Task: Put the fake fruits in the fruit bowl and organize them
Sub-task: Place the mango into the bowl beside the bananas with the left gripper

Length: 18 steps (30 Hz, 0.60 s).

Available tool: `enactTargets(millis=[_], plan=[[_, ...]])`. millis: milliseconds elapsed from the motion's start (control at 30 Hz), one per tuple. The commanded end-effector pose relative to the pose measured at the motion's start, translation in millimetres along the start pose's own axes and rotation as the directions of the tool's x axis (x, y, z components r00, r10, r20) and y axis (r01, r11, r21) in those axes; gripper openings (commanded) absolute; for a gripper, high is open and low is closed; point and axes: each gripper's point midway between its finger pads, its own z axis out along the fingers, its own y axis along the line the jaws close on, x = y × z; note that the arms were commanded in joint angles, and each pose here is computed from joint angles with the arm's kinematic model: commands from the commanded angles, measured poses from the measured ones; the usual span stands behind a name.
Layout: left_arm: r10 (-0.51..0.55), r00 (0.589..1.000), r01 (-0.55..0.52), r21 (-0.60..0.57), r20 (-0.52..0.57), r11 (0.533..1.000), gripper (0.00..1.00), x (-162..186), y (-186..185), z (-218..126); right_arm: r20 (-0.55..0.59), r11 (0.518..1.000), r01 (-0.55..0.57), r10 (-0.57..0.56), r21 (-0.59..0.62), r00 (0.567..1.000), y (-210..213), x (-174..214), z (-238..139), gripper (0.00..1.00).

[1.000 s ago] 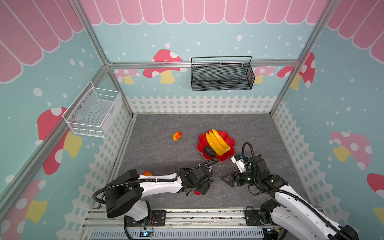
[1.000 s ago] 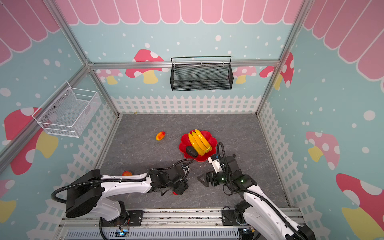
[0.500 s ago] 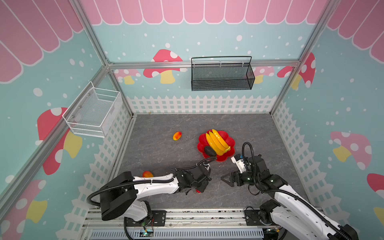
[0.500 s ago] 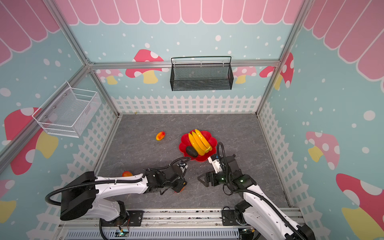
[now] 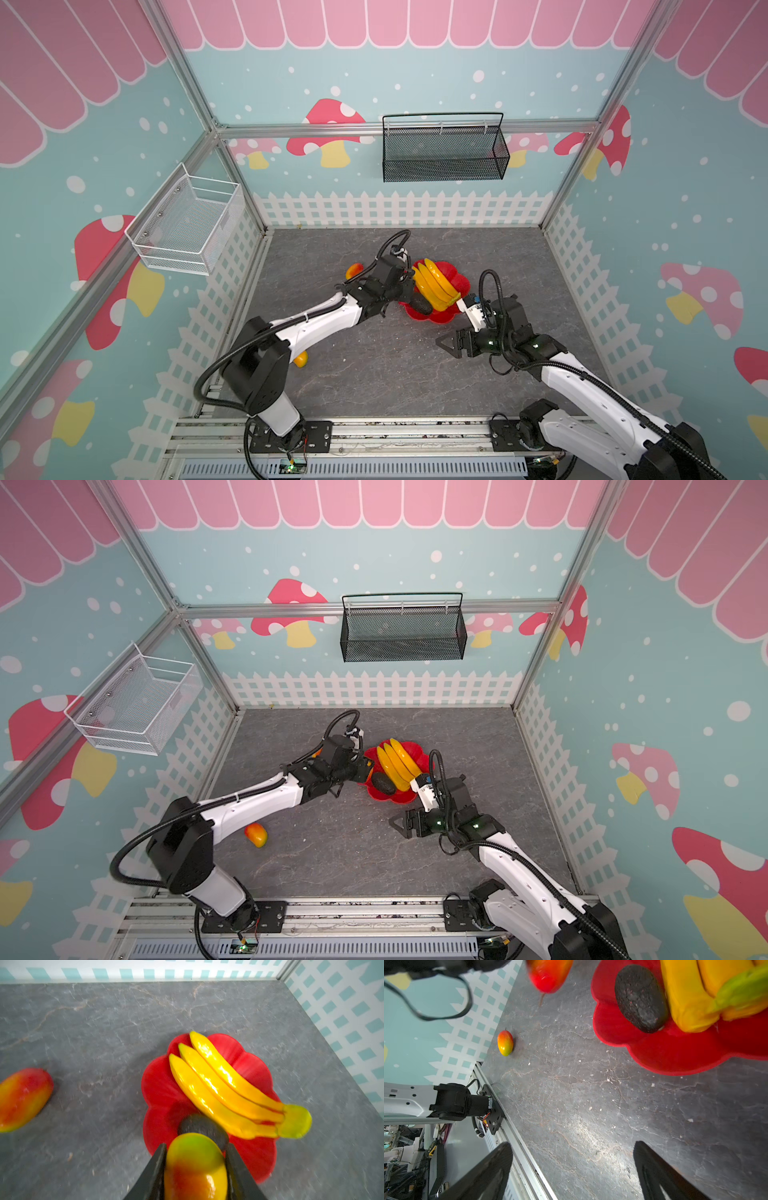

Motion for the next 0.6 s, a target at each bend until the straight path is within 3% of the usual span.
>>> enactTargets(millis=[0, 233, 567], plan=[[0.074, 0.995, -0.077, -0.036, -0.074, 0.996, 0.34, 4, 12, 33, 0.021, 0.999, 0.042, -0.042, -0.007, 0.999, 5, -11, 0, 0.95], [0.112, 0.992, -0.117, -0.084, -0.061, 0.990, 0.35, -15, 26, 78, 0.043, 0.998, 0.056, -0.056, 0.002, 0.998, 4, -15, -1, 0.95], [0.120, 0.986, -0.131, -0.101, -0.115, 0.986, 0.45, -3, 39, 110, 0.025, 0.999, 0.050, -0.051, 0.018, 0.998, -3, -9, 3, 0.95]])
